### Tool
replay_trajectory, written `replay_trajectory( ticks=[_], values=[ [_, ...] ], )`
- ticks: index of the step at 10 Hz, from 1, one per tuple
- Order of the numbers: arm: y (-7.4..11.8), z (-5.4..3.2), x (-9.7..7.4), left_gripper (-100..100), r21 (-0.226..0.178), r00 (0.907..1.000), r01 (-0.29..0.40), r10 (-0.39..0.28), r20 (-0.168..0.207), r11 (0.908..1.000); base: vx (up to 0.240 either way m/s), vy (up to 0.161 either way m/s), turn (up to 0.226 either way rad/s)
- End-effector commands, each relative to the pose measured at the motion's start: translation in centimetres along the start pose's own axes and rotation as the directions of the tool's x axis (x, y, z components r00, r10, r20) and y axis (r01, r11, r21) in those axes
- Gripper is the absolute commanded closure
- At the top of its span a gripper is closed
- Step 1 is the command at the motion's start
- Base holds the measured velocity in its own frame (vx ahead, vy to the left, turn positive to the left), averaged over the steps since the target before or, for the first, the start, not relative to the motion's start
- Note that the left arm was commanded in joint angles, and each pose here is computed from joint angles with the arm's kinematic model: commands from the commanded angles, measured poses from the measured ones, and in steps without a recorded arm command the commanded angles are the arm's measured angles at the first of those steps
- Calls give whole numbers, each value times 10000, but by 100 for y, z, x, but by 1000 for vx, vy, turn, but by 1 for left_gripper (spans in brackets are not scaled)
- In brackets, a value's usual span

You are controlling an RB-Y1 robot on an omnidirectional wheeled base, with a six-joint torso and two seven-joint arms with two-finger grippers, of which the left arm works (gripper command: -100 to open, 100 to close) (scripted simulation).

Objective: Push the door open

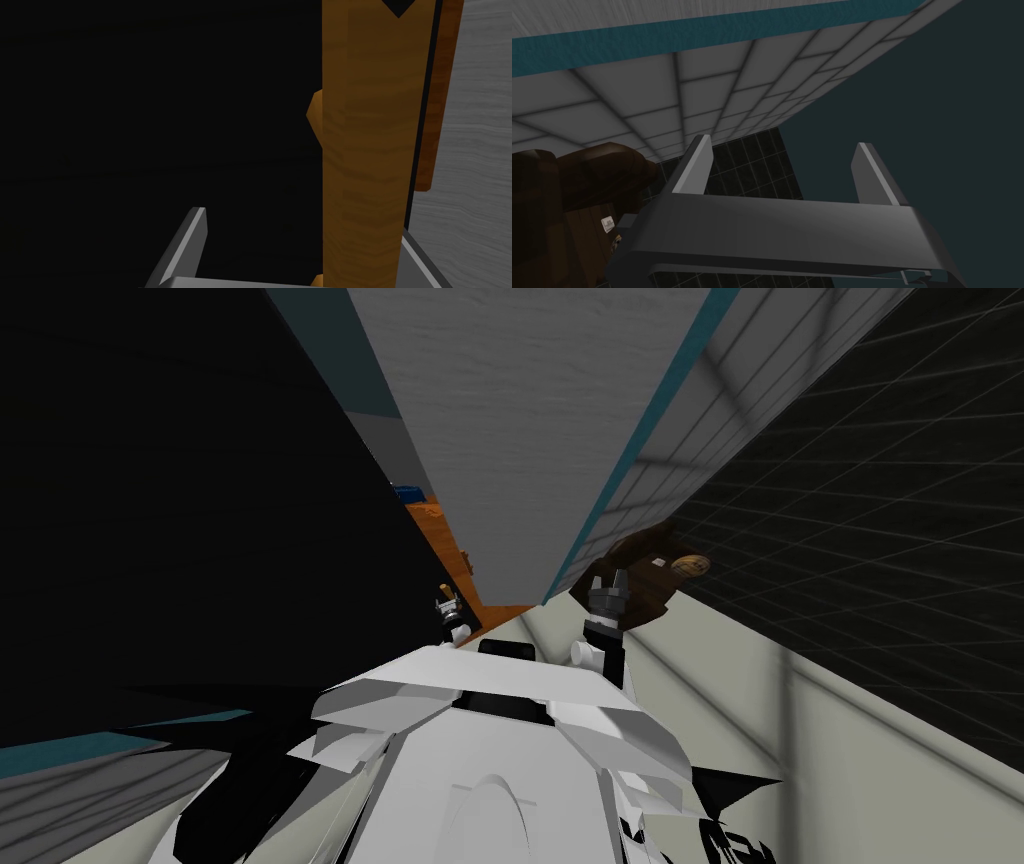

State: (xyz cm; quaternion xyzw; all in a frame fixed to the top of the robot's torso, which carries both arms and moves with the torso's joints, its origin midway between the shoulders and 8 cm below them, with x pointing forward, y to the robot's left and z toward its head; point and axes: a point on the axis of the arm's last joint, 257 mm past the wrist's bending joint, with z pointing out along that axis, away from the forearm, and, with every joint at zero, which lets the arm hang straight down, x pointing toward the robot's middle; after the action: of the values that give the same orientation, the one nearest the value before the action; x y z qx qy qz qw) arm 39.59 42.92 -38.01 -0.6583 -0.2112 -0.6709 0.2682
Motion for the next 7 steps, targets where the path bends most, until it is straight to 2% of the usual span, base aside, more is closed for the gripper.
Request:
replay_trajectory(
  ticks=[1, 3, 4, 5, 7],
  values=[
    [-312, 58, -24, 100, 462, 9992, -374, 379, -95, 9982, 5, 13, -11],
    [-312, 58, -24, 100, 462, 9992, -374, 379, -95, 9982, 3, 0, -2],
    [-242, 34, -20, 100, 497, 9998, -174, 175, -3, 9986, 37, 52, -205],
    [-322, 44, -23, 100, 666, 9998, -217, 219, -10, 9975, 26, 96, -169],
    [-318, 51, -7, 100, 668, 9998, -194, 198, -47, 9976, 3, 37, -12]
  ],
)
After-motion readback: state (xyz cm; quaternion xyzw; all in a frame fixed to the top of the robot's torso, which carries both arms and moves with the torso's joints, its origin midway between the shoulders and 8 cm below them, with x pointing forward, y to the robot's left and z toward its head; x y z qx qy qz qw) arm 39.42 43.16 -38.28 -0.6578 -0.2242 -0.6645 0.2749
